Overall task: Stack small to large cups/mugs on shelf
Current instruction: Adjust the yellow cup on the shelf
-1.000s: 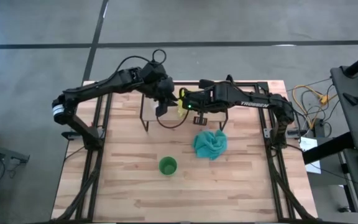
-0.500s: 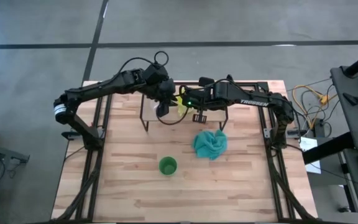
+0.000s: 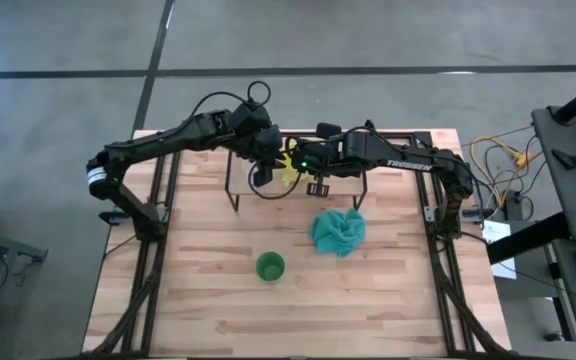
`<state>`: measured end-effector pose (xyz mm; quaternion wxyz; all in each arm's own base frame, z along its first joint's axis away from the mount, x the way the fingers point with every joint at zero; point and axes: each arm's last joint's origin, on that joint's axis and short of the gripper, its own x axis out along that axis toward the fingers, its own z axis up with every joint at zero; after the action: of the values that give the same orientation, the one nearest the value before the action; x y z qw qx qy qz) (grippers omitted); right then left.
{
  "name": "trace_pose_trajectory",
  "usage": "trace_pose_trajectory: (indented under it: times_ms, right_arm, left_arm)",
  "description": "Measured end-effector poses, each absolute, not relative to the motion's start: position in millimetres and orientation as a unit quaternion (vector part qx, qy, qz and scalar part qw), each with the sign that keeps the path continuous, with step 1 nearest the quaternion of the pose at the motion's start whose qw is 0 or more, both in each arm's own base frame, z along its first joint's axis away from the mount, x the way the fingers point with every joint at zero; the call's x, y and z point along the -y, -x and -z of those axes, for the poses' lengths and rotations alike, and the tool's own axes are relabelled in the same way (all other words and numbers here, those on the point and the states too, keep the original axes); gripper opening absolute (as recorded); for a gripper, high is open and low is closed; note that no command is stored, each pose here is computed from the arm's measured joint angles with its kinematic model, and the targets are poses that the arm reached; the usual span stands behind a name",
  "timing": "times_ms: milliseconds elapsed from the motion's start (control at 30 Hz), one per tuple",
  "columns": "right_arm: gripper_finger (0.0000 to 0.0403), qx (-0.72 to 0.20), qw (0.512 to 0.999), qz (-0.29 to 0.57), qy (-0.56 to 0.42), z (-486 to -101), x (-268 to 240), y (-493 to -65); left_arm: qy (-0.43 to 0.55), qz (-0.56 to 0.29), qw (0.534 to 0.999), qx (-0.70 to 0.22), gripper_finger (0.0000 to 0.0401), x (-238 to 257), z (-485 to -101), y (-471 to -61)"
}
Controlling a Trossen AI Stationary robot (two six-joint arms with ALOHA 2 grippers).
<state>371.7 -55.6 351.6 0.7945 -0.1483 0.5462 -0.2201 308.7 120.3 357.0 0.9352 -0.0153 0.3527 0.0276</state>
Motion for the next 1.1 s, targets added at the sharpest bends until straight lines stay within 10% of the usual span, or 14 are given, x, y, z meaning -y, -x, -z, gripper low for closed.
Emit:
trace_pose_trajectory:
  times_ms: [1100]
  right_arm:
    - [0.0043, -0.568, 0.780, 0.222, 0.140, -349.2, 55.0, -366.5]
  left_arm:
    - [0.038, -0.039, 0.901, -0.431, 0.0093, -113.4, -346.6, -298.1]
